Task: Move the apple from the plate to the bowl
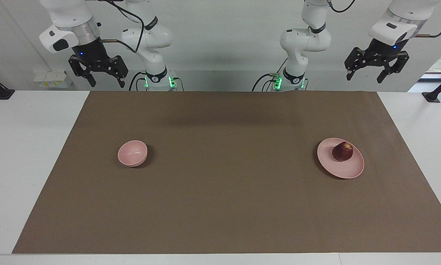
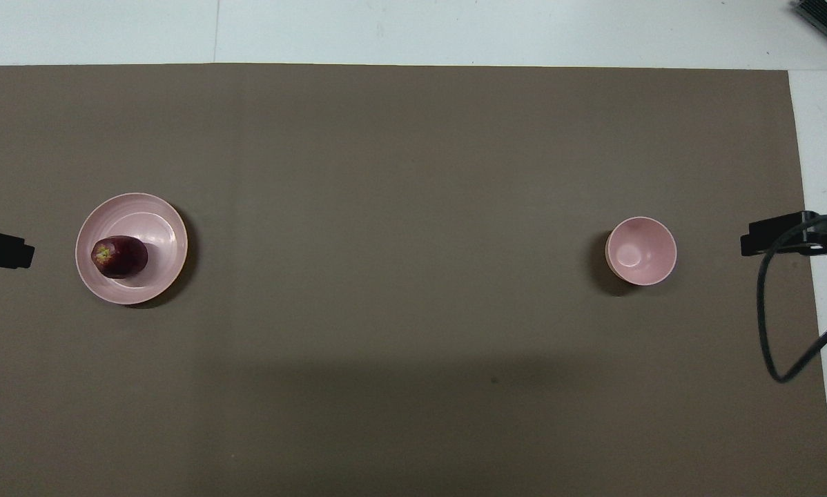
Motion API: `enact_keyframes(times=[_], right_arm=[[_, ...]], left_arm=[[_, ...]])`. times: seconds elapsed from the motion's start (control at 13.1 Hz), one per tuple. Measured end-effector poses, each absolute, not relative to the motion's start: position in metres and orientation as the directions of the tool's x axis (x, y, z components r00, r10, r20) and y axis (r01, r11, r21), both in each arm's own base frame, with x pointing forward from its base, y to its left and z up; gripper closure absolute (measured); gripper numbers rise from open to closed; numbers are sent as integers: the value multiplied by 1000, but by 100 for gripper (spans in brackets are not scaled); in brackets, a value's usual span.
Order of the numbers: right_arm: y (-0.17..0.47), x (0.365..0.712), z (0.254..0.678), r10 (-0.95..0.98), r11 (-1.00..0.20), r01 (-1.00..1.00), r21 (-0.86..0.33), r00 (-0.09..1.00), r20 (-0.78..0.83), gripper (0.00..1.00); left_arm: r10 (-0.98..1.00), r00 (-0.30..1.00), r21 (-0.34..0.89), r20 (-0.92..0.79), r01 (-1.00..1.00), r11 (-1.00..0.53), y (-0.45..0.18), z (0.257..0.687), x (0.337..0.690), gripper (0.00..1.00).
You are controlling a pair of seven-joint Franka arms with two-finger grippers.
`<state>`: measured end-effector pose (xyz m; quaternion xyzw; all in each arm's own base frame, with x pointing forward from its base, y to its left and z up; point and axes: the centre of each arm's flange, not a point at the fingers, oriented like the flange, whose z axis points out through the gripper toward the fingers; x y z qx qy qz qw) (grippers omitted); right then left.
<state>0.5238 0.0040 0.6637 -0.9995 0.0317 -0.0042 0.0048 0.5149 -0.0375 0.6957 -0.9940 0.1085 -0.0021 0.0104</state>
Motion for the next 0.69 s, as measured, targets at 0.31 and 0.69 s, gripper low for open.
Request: enact_keyframes(times=[0.31, 0.69], right_arm=[[4, 524, 663, -63, -998, -63, -10, 998, 6, 0], [4, 524, 660, -64, -998, -63, -9, 998, 2, 0]], left_arm=[[-214, 977, -21, 7, -213, -977, -36, 699, 513, 0], [-204, 979, -21, 10, -204, -979, -31, 701, 511, 0]])
